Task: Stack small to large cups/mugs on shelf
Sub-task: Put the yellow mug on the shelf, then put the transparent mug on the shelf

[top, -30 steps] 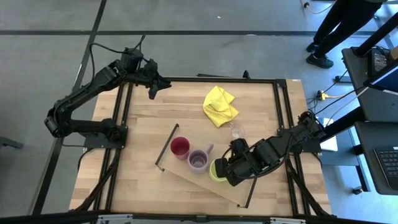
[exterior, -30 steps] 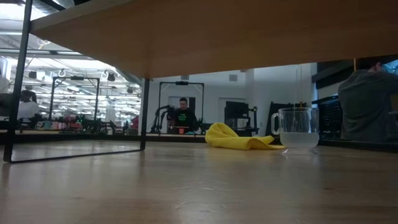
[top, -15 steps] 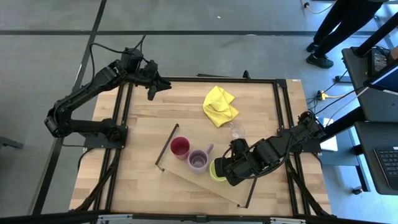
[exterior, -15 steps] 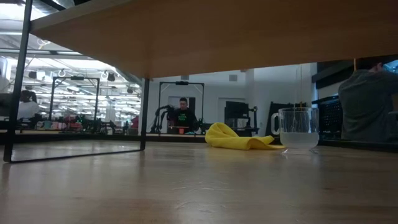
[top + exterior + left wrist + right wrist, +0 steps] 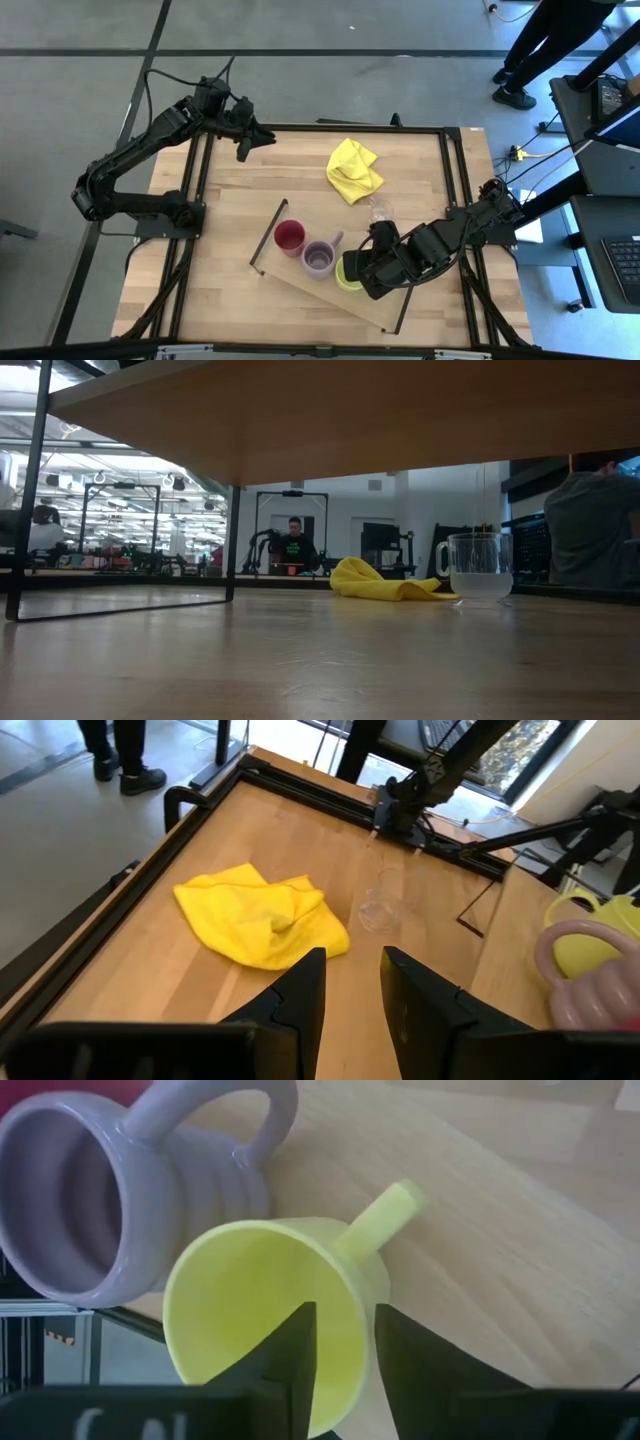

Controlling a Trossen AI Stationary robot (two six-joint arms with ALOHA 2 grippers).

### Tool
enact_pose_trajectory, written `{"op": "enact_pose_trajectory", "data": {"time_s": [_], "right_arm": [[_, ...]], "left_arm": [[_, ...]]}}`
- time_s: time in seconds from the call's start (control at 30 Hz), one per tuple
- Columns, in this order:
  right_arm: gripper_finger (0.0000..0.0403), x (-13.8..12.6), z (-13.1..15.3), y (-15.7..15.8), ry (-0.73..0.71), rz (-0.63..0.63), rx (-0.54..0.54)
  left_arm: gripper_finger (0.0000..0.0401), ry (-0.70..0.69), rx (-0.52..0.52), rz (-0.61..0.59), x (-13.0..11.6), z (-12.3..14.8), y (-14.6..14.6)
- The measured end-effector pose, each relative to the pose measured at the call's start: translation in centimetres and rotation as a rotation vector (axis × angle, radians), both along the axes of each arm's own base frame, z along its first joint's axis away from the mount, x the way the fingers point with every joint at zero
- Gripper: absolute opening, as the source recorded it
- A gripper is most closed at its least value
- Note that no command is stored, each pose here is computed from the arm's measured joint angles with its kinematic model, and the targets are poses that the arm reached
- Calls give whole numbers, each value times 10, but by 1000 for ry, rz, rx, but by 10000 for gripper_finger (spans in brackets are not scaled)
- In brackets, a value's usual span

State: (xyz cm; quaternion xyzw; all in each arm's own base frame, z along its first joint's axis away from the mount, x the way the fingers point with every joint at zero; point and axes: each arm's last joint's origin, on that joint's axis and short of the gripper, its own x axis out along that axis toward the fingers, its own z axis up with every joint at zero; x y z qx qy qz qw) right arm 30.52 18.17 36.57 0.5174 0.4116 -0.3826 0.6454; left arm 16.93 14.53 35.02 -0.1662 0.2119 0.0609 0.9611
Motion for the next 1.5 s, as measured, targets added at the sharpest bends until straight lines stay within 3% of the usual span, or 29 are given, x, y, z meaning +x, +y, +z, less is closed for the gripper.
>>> {"op": "enact_pose_trajectory", "data": {"time_s": [0.3, 0.57, 0.77, 0.93, 1.03, 1.33, 1.5], "right_arm": [[106, -16, 12, 10, 9, -8, 8], [95, -29, 23, 10, -101, -110, -96], [57, -15, 13, -28, -53, -104, -228], [51, -13, 31, -82, -108, -122, -476], [62, -21, 46, -114, -81, -77, -528], [101, -40, 65, -187, 27, 194, -387], [103, -45, 29, -228, 178, 293, -187]], "left_arm": [[94, -6, -6, -13, 0, 0, 0], [94, -6, -6, -13, 0, 0, 0], [94, -25, -25, -54, 0, 1, -2], [94, -61, -64, -146, 2, 2, -6], [94, -80, -86, -221, 6, 2, -13], [94, -77, -100, -360, 22, 2, -37], [94, -67, -88, -394, 28, 2, -47]]}}
